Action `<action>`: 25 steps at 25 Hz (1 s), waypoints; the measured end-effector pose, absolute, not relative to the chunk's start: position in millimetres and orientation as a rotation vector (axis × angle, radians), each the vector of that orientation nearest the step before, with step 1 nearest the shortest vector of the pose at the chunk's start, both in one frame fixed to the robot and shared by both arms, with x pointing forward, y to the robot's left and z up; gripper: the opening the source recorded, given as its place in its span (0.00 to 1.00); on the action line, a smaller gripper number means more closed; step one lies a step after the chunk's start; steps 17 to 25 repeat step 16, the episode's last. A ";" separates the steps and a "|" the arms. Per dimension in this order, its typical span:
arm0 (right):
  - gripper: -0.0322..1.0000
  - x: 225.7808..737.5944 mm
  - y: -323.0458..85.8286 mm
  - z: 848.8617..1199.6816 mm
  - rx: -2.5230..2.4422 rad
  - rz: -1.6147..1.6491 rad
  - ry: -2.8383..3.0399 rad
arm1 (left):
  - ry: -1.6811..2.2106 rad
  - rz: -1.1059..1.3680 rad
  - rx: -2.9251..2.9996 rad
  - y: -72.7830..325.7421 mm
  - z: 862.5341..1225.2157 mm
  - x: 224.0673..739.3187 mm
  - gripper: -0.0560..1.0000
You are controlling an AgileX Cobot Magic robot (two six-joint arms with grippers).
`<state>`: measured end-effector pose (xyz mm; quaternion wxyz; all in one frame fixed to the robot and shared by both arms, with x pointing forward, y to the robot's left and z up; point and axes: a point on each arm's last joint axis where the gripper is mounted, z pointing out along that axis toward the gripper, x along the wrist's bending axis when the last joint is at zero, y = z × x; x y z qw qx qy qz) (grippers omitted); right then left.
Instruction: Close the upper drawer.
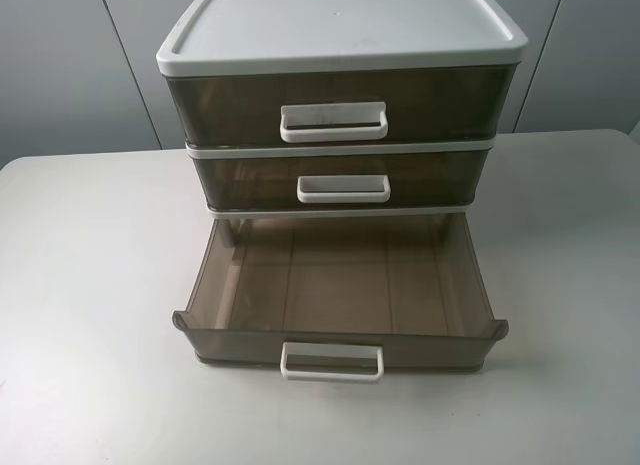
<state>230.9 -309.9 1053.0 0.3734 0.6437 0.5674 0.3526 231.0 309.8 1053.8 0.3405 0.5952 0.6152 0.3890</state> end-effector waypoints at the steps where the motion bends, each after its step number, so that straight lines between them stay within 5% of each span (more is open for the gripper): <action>1: 0.71 230.9 -309.6 1053.0 1.649 0.903 1.454 | 1.601 1.012 1.549 309.8 1053.8 231.0 0.75; 25: 0.71 230.9 -308.5 1052.9 1.652 0.915 1.458 | 1.601 1.012 1.549 309.8 1053.8 231.0 0.75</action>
